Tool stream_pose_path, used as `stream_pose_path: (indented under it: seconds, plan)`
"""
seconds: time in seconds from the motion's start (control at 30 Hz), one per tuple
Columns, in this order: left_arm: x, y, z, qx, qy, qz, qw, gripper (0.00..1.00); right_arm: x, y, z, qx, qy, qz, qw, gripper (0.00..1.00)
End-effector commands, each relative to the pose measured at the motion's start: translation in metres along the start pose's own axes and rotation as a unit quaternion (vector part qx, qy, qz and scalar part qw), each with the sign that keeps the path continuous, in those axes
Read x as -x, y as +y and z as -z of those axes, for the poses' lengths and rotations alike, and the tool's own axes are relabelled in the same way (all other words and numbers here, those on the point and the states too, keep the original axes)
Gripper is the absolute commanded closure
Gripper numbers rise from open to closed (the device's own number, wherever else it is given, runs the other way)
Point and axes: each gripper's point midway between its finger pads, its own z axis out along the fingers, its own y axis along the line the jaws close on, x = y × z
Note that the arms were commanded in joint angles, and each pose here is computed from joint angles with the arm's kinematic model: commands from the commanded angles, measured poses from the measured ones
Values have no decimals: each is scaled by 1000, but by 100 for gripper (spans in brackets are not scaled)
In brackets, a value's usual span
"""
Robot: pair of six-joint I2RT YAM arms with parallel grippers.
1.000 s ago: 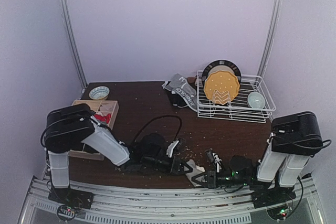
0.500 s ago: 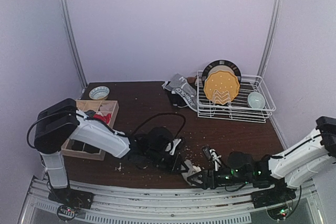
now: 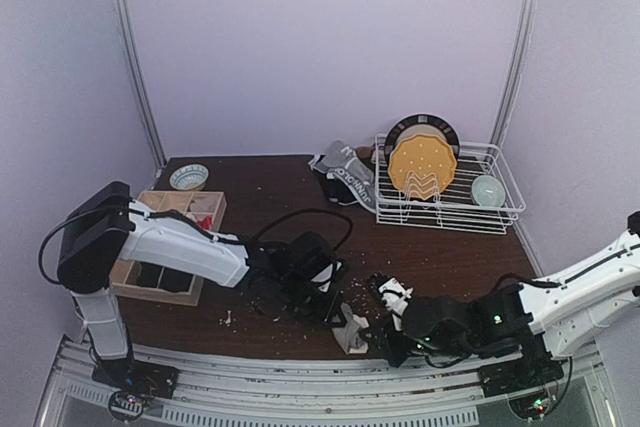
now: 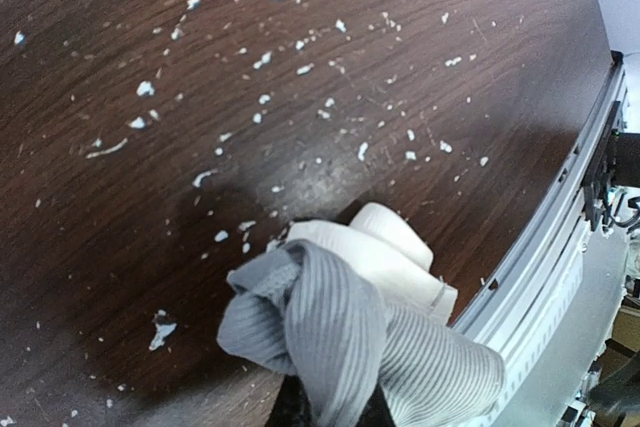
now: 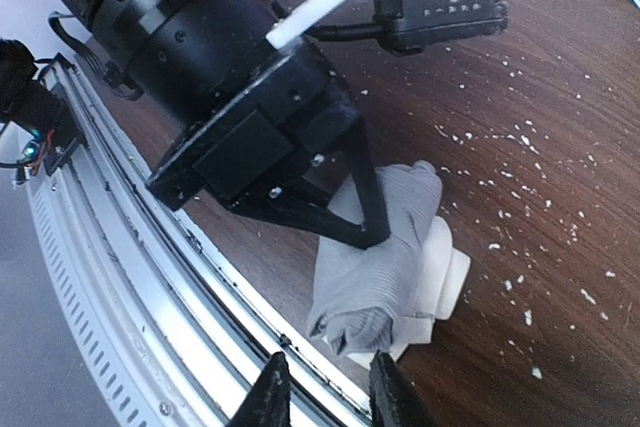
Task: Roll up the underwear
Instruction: Roll the underwear at the center of the board.
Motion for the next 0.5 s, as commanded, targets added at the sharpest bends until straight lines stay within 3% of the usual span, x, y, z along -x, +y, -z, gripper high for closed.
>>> stream_pose_path:
  seconds: [0.0,0.2,0.47]
  plan:
    - [-27,35,-7,68,53,26,996,100,1,2,-22,-50,-1,54,997,79]
    - [-34,39,-9,68,62,40,995,100,4,8,-39,-57,-20,54,997,81]
    - [-32,33,-9,58,63,41,995,100,-33,-10,-61,-92,37,66,993,80]
